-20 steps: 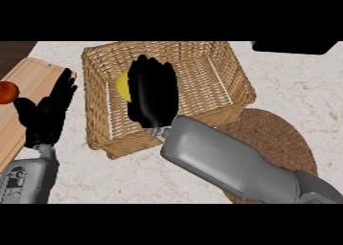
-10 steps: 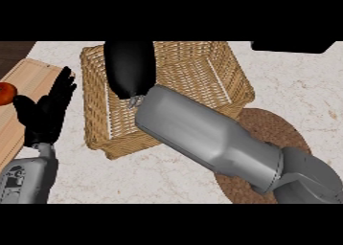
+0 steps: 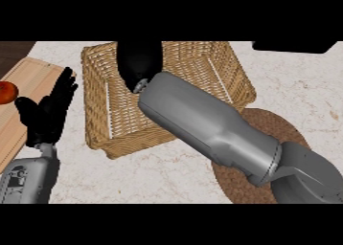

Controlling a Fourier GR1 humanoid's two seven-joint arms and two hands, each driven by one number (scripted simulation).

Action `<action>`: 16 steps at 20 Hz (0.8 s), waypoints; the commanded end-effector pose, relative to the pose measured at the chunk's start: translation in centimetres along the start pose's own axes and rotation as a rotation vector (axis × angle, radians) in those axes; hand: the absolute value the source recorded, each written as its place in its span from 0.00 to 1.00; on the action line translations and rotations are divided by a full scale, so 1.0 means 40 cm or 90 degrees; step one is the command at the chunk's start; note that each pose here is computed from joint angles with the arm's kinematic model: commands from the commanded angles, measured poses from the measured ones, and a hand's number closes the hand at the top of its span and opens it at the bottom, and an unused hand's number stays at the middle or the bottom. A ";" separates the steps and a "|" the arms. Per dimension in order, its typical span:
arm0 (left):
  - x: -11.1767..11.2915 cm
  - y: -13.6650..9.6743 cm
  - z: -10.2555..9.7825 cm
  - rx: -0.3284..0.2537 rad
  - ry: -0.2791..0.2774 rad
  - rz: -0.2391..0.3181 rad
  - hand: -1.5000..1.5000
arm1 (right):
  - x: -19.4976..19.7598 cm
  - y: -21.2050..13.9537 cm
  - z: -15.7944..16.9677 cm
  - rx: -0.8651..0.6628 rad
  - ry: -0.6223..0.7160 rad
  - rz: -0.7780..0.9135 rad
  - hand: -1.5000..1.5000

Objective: Pick the lemon from the placemat and place it in the basket

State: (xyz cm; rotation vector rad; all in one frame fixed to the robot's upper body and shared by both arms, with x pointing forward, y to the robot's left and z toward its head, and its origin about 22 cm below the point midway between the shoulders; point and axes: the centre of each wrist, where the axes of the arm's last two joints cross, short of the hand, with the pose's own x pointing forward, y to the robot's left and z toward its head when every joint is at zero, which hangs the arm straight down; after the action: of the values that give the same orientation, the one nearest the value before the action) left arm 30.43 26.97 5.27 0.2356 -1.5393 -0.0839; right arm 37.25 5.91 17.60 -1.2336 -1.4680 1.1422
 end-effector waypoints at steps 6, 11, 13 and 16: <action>0.006 -0.006 -0.035 0.003 0.020 0.005 0.50 | -0.024 0.037 -0.014 0.031 -0.003 0.006 1.00; -0.014 -0.007 0.014 0.008 -0.001 0.001 0.50 | -0.046 0.069 -0.020 0.029 0.008 0.025 1.00; 0.043 0.007 0.009 0.002 -0.012 -0.013 0.50 | -0.053 0.074 -0.025 0.037 0.012 0.040 1.00; 0.002 0.005 0.021 0.003 -0.006 -0.003 0.50 | -0.064 0.099 -0.019 0.053 0.018 0.063 1.00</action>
State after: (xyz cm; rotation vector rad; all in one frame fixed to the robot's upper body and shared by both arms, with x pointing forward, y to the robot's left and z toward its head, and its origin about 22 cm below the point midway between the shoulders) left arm 30.02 27.48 5.48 0.2430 -1.5414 -0.0816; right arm 38.68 4.31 14.52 -1.2520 -1.3766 1.2082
